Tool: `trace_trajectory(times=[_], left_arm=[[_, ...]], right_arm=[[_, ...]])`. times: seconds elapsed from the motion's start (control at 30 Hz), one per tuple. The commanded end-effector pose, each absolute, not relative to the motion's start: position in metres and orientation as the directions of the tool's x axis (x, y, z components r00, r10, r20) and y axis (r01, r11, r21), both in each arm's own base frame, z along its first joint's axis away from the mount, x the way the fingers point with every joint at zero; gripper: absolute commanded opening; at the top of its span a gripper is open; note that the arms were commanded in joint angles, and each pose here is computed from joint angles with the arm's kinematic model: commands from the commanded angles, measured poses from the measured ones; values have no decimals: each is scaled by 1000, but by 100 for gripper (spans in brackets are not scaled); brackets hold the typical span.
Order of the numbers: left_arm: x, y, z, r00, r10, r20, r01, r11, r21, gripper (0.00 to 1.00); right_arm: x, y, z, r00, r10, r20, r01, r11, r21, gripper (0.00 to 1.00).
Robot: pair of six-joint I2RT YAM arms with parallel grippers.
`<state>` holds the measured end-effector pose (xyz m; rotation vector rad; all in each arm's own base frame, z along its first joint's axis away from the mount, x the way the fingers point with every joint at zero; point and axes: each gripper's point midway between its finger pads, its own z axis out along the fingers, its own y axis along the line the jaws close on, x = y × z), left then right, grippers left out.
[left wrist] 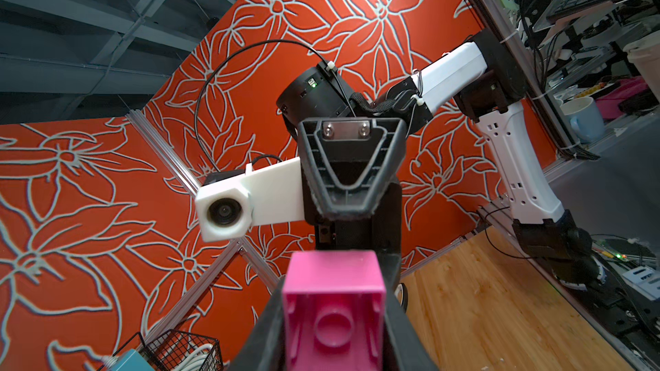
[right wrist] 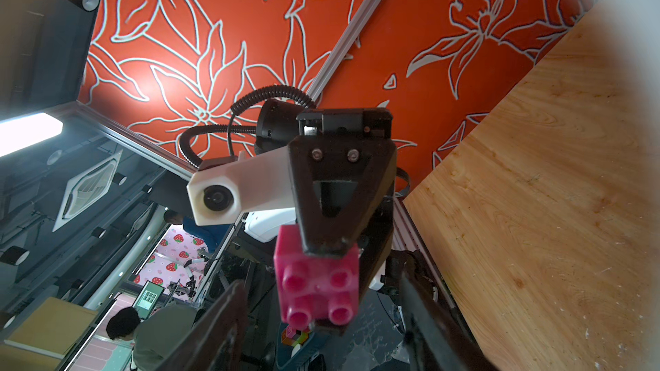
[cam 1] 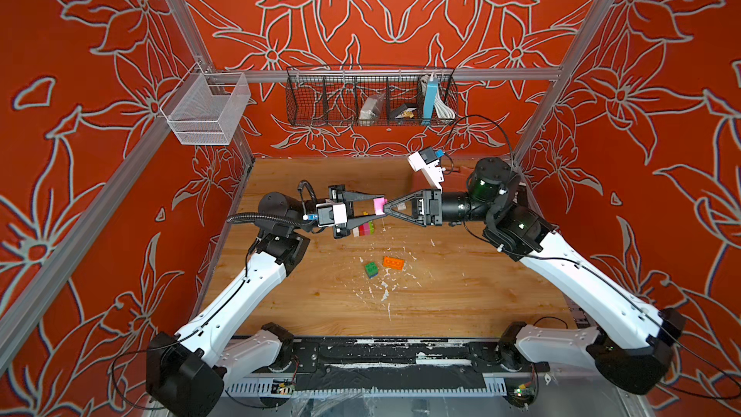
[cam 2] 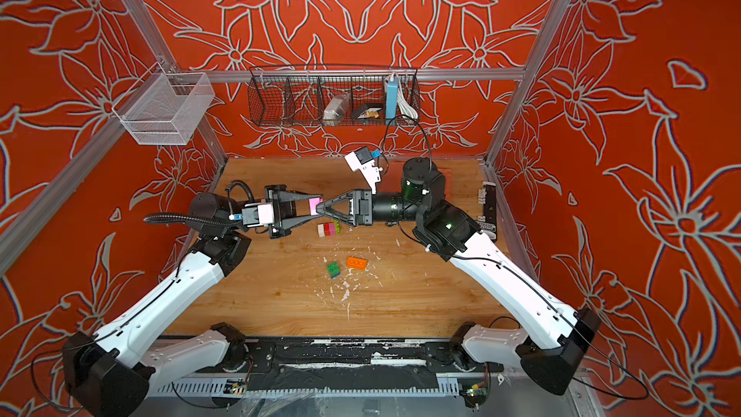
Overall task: Assemble the letter r with lego
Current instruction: Assemble the lego brick with the lego brick.
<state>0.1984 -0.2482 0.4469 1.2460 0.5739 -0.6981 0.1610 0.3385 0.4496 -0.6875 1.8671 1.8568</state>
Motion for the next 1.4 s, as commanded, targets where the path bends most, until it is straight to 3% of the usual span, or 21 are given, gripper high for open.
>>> trace_trajectory(times=[0.0, 0.57, 0.8, 0.93, 1.03, 1.07, 1.1, 1.13, 1.37], left_arm=[[190, -248, 452, 697, -167, -697, 717, 143, 682, 0], [189, -250, 450, 691, -166, -704, 723, 127, 679, 0], [188, -251, 448, 688, -164, -707, 725, 117, 678, 0], [187, -251, 448, 680, -157, -716, 732, 108, 672, 0], [189, -254, 449, 629, -130, -767, 778, 92, 622, 20], [188, -255, 448, 614, -121, -780, 789, 87, 608, 40], [187, -255, 445, 598, -108, -794, 802, 81, 592, 91], [187, -255, 442, 576, -92, -812, 817, 77, 571, 99], [189, -241, 422, 358, -47, -932, 917, 206, 342, 99]], right_arm=[[153, 339, 468, -762, -52, -646, -642, -67, 764, 62], [150, 344, 466, -761, -61, -646, -642, -71, 764, 36], [149, 343, 469, -759, -57, -648, -644, -74, 761, 29], [150, 343, 469, -754, -52, -654, -651, -71, 756, 17], [151, 340, 469, -736, -39, -676, -674, -42, 737, 6], [152, 338, 469, -725, -32, -688, -688, -26, 726, 3], [153, 335, 468, -714, -25, -700, -700, 2, 714, 0], [155, 331, 466, -701, -18, -713, -713, 36, 700, 0], [188, 294, 420, -637, 10, -771, -701, 409, 584, 0]])
